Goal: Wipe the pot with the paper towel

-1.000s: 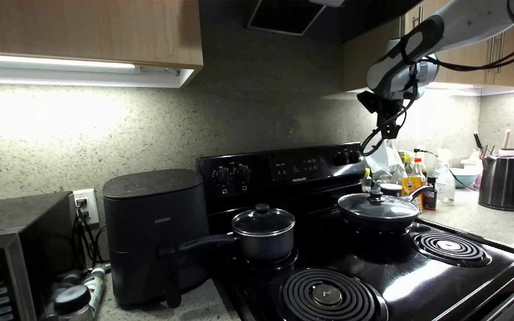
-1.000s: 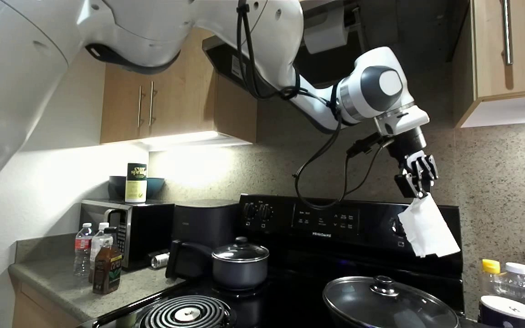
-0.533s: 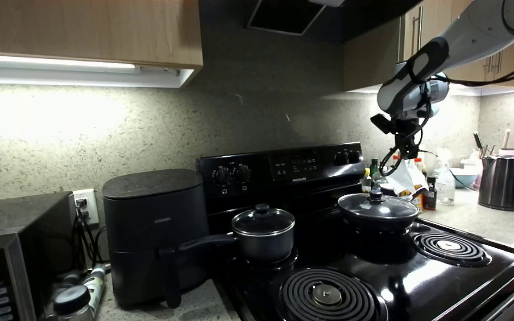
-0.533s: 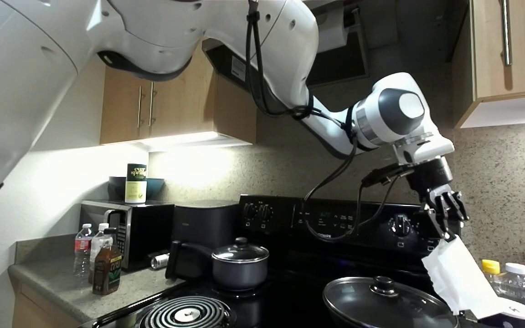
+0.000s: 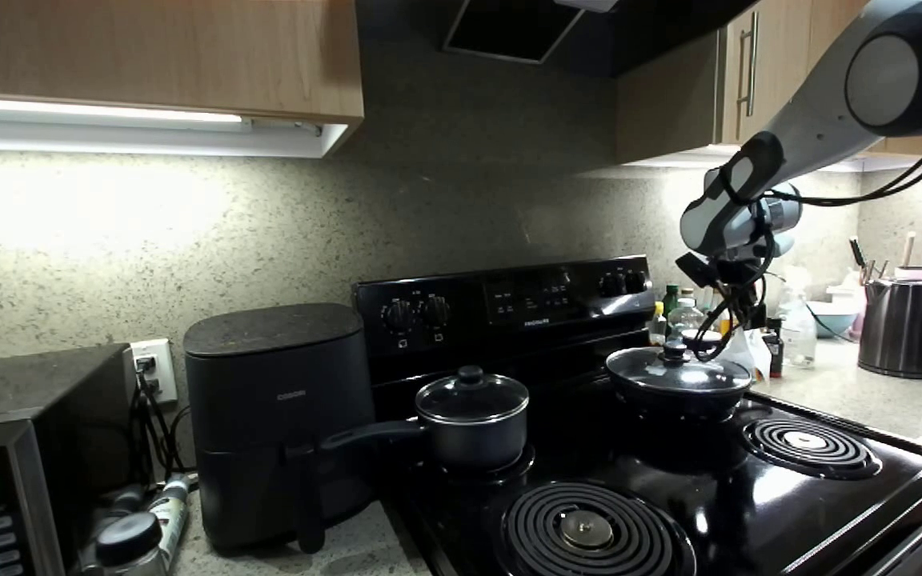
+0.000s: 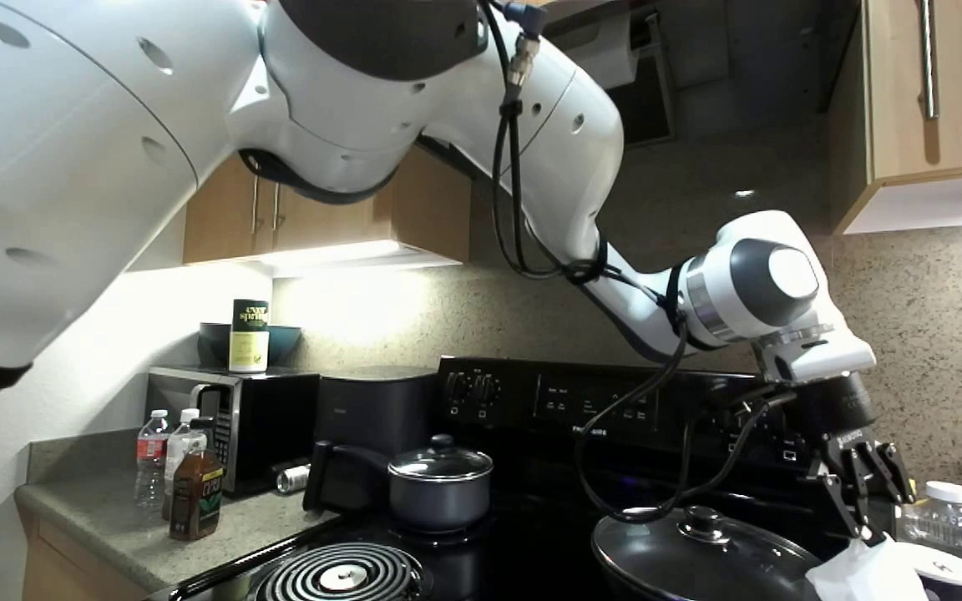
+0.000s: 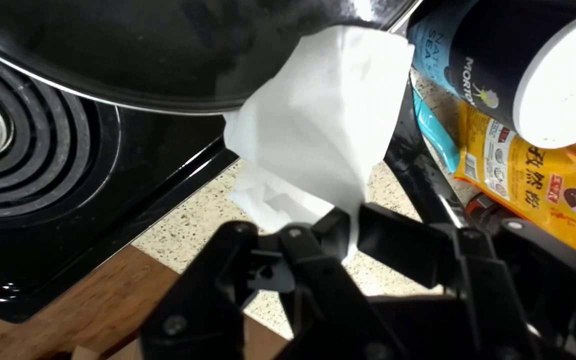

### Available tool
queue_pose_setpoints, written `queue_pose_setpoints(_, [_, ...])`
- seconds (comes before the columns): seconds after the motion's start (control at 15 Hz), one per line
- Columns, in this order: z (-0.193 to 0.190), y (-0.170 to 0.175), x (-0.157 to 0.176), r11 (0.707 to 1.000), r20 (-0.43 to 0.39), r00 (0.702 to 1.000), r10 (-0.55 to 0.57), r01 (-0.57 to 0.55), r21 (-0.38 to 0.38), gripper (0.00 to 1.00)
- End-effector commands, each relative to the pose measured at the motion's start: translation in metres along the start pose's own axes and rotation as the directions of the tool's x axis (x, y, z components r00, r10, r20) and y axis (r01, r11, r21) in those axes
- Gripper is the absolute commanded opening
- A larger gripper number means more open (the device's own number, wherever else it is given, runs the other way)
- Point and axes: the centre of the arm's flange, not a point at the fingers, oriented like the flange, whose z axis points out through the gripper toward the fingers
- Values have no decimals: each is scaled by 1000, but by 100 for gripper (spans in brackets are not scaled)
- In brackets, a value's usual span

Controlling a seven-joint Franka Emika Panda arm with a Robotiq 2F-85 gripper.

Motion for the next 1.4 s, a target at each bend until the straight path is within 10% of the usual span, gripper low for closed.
queue_pose_setpoints(0.0, [12,-19,-14,1000,-11,1000,2,-2,19,2])
queue_pose_setpoints(0.4, [10,-36,-47,996,-18,998,-59,60,60,2])
queue_pose_setpoints(1.33, [65,-31,-54,990,-29,998,-62,57,-133,2])
